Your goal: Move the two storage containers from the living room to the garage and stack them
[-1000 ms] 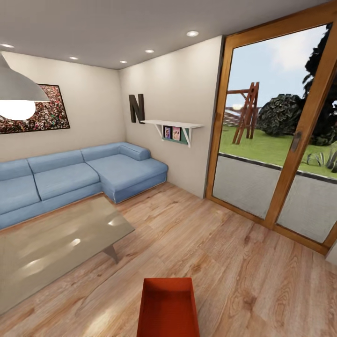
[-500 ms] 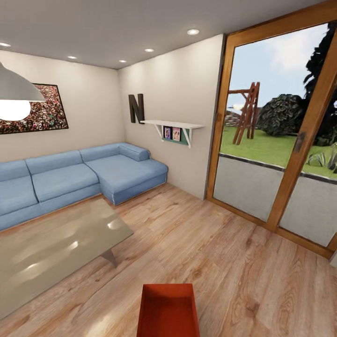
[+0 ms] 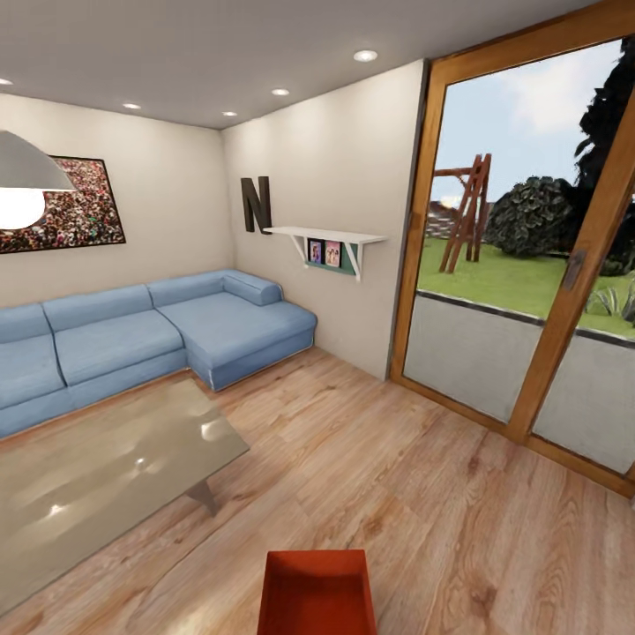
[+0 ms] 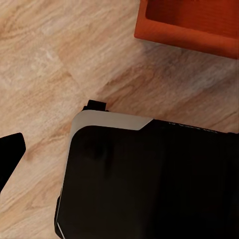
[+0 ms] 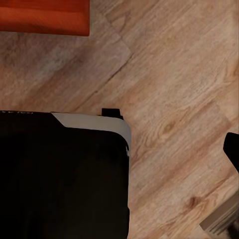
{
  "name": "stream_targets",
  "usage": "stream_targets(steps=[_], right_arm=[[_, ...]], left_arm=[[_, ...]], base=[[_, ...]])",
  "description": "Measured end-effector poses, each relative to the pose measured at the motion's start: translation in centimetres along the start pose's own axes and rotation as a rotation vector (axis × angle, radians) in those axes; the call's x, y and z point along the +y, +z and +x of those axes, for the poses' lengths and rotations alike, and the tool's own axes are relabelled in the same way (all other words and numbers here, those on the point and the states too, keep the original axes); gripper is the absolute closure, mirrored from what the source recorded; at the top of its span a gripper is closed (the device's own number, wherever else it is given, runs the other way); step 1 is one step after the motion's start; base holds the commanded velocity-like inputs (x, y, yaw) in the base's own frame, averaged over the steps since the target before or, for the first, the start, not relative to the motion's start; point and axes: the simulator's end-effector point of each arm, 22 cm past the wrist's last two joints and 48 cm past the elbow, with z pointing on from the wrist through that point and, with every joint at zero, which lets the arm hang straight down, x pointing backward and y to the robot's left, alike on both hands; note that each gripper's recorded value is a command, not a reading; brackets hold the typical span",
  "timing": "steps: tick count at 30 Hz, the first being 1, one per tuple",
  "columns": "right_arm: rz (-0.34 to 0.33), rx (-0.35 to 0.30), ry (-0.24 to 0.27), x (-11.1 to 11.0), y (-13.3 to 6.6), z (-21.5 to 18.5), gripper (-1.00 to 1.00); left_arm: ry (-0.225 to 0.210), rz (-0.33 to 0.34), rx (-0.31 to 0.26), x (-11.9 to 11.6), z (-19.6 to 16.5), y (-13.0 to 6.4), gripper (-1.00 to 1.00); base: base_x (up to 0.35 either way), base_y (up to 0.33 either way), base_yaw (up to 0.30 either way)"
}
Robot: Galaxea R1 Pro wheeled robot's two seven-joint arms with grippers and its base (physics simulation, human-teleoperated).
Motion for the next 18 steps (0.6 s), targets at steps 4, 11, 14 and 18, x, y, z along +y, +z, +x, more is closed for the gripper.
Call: stream_targets(steps=[4, 11, 14, 18], right_arm=[[0.001, 0.000, -0.001, -0.05, 0.01, 0.00, -1.00], [0.000, 0.001, 0.001, -0.03, 0.00, 0.01, -1.00], [0.001, 0.002, 0.002, 0.01, 0.01, 0.06, -1.00], [0.000, 0.007, -0.004, 0.02, 0.03, 0.26, -1.00]], left_arm=[[0.000, 0.000, 0.000, 0.00, 0.00, 0.00, -1.00], [0.001, 0.000, 0.000, 0.00, -0.01, 0.00, -1.00], [0.001, 0.000, 0.001, 0.01, 0.03, 0.01, -1.00], [0.001, -0.001, 0.006, 0.05, 0.24, 0.05, -1.00]], base=[[0.006, 0.000, 0.000], [0.000, 0.000, 0.000], [0.000, 0.000, 0.000], [0.000, 0.000, 0.000]])
